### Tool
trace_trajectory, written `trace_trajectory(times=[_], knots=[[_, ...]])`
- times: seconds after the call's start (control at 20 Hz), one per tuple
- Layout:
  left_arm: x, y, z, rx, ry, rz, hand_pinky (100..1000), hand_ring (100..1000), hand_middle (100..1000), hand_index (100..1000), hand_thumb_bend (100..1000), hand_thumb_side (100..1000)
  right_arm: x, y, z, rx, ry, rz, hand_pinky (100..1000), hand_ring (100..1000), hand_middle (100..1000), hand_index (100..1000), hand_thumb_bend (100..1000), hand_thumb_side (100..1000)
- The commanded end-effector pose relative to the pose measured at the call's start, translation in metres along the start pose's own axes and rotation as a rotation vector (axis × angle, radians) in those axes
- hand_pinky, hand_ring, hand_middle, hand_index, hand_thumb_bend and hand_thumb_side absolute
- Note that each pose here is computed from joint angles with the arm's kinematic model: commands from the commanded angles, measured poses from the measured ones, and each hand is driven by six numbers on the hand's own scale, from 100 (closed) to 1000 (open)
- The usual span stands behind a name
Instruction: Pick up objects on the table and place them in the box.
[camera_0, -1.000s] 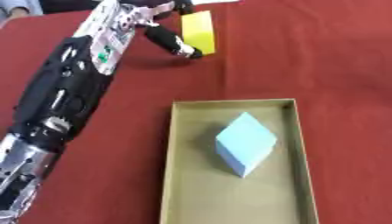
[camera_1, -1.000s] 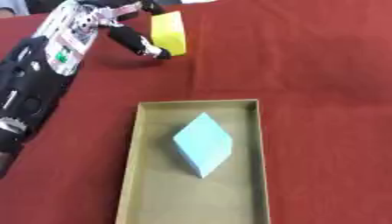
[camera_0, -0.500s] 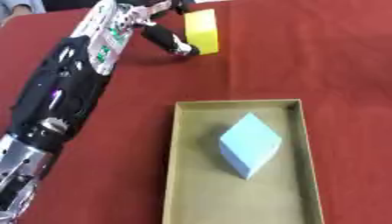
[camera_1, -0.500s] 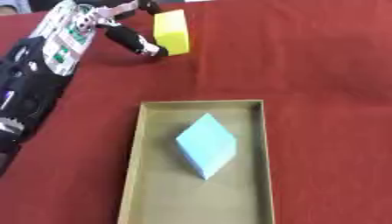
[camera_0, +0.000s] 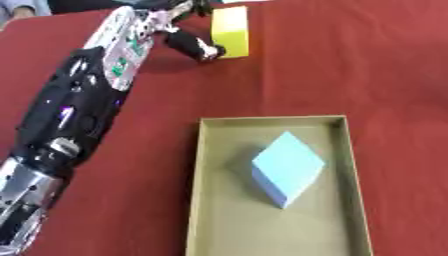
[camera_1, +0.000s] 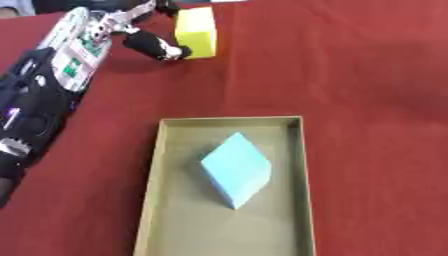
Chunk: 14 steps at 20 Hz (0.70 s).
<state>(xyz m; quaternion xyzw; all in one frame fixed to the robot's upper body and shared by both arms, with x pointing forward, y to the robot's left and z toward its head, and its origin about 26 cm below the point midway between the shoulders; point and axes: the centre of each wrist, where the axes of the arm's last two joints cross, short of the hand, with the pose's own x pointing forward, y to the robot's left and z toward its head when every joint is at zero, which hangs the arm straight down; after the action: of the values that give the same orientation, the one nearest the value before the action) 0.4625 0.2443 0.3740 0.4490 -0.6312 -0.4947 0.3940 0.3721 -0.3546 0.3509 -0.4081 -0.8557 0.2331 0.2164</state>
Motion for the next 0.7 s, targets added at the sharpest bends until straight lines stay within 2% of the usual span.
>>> trace_trajectory(times=[0.05,0.2,0.25,0.45,0.7], knots=[[-0.001,0.016,0.002,0.035,-0.017,-0.004,908,930,812,911,524,490,0.000,-0.015,-0.004,-0.016,-0.012,0.027,732,694,574,811,100,921],[-0.002,0.018,0.003,0.010,-0.049,0.000,934,958,830,928,657,510,0.000,-0.015,-0.003,-0.012,-0.013,0.027,733,695,574,812,100,924],[-0.002,0.020,0.003,0.011,-0.049,-0.009,935,963,835,933,671,509,0.000,-0.015,-0.003,-0.011,-0.015,0.026,733,696,574,812,100,925],[-0.002,0.027,0.005,0.037,-0.048,-0.047,944,967,837,935,672,502,0.000,-0.014,-0.003,-0.006,-0.016,0.021,733,695,573,812,100,928],[-0.001,0.030,0.006,0.043,-0.090,-0.038,937,959,832,929,646,497,0.000,-0.014,-0.002,-0.005,-0.016,0.019,733,695,572,811,100,930]])
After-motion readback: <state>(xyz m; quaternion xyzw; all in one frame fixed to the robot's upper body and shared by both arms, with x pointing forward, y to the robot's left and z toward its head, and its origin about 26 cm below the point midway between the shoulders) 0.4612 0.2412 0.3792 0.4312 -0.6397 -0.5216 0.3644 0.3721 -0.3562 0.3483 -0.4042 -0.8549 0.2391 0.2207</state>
